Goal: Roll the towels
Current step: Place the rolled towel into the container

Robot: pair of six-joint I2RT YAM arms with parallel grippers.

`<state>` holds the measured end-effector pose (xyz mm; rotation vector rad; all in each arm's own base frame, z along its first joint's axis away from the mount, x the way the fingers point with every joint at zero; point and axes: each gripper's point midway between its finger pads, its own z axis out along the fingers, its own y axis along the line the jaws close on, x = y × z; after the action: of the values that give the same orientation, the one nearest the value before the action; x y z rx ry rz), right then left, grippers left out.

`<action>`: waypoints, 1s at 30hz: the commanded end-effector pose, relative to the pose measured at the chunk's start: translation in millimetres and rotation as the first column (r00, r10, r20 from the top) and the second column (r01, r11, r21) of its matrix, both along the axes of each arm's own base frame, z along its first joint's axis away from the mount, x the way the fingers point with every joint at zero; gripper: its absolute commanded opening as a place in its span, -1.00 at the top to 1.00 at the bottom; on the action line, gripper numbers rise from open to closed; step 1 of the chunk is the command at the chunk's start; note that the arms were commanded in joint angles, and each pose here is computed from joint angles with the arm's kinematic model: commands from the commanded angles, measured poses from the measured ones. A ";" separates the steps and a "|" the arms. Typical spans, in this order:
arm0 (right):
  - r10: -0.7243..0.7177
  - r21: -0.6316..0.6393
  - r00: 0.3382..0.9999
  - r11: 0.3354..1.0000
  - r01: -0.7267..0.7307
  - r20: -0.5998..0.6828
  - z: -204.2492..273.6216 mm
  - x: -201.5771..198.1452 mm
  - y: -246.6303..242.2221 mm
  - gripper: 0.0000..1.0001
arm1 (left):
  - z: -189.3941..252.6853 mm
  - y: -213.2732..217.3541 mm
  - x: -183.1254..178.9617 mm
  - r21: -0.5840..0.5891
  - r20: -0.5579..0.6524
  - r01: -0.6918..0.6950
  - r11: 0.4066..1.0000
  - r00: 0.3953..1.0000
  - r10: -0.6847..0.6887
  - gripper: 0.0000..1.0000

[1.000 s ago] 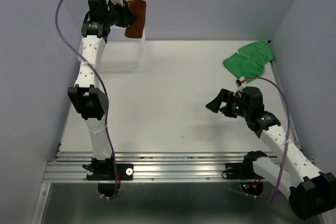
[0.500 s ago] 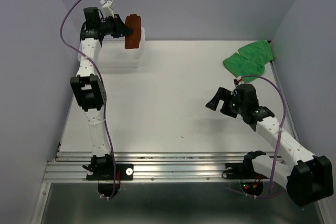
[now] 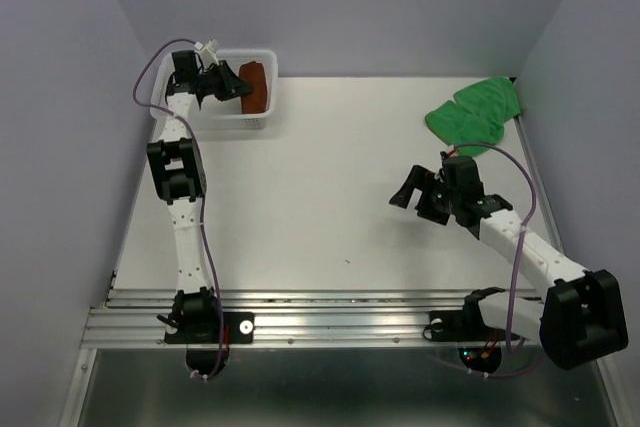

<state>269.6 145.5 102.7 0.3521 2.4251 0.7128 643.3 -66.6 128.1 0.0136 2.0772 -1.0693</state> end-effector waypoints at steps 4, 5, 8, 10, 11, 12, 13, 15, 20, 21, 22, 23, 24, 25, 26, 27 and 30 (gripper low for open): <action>-0.038 0.004 0.999 0.999 0.038 0.032 12.4 16.8 -0.4 -1.00 | 58.1 26.5 26.6 0.051 0.183 -0.104 0.993 0.979 0.093 1.00; -0.037 0.003 0.999 0.999 0.037 0.026 10.8 17.0 0.0 -1.00 | 54.6 26.8 27.9 0.059 0.184 -0.107 0.992 0.978 0.095 1.00; -0.044 -0.005 0.999 0.999 0.044 0.017 7.3 17.8 -1.3 -1.00 | 38.3 27.4 32.1 0.099 0.170 -0.126 0.987 0.980 0.108 1.00; -0.046 -0.007 0.999 0.999 0.046 0.013 6.2 18.6 -1.3 -1.00 | 25.0 24.9 32.2 0.130 0.144 -0.134 0.983 0.983 0.115 1.00; -0.047 -0.007 0.999 0.999 0.047 0.009 5.3 18.6 -1.3 -1.00 | 21.4 24.0 32.1 0.143 0.146 -0.129 0.981 0.983 0.108 1.00; -0.047 -0.008 0.999 0.999 0.047 0.005 4.1 19.0 -1.2 -1.00 | 14.8 26.1 32.8 0.157 0.131 -0.144 0.977 0.984 0.124 1.00; -0.048 -0.009 0.999 0.999 0.048 0.000 2.6 18.6 -1.2 -1.00 | 12.4 25.7 32.6 0.162 0.128 -0.142 0.976 0.984 0.122 1.00; -0.052 -0.008 0.999 0.999 0.052 0.000 2.8 19.6 -1.1 -1.00 | 9.0 27.6 33.9 0.169 0.124 -0.153 0.974 0.983 0.133 1.00; -0.054 -0.003 0.999 0.999 0.054 -0.006 0.2 20.5 -0.1 -1.00 | 2.6 33.2 37.0 0.182 0.116 -0.182 0.966 0.980 0.162 1.00; -0.054 -0.003 0.999 0.999 0.054 -0.006 -0.1 20.5 -0.1 -1.00 | 0.2 34.1 37.7 0.183 0.113 -0.188 0.965 0.979 0.169 1.00; -0.054 -0.002 0.999 0.999 0.054 -0.010 -1.0 20.3 0.1 -1.00 | -1.1 33.0 37.7 0.181 0.110 -0.187 0.966 0.980 0.169 1.00; -0.054 -0.003 0.998 0.999 0.054 -0.013 -2.1 20.5 0.2 -1.00 | -1.9 33.1 38.1 0.181 0.109 -0.188 0.965 0.979 0.171 0.99; -0.054 -0.005 0.998 0.999 0.054 -0.017 -3.4 19.8 0.0 -1.00 | -5.1 34.4 38.5 0.182 0.106 -0.191 0.965 0.979 0.174 0.88; -0.054 -0.005 0.998 0.999 0.054 -0.018 -4.1 20.1 0.1 -1.00 | -5.6 34.9 38.9 0.180 0.102 -0.196 0.964 0.978 0.180 0.80; -0.055 -0.007 0.998 0.998 0.055 -0.021 -5.1 20.2 -0.2 -1.00 | -7.1 35.4 39.0 0.183 0.100 -0.198 0.963 0.978 0.182 0.71; -0.054 -0.008 0.998 0.999 0.054 -0.022 -5.6 20.1 -0.2 -1.00 | -8.2 36.0 39.0 0.185 0.097 -0.201 0.962 0.978 0.186 0.62; -0.054 -0.009 0.998 0.999 0.054 -0.025 -7.0 21.2 0.1 -1.00 | -4.7 38.7 38.9 0.196 0.107 -0.208 0.958 0.976 0.190 0.27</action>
<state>271.0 144.1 77.9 0.4291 2.5063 0.6728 673.3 -41.2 92.9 -0.0734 2.1192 -0.7841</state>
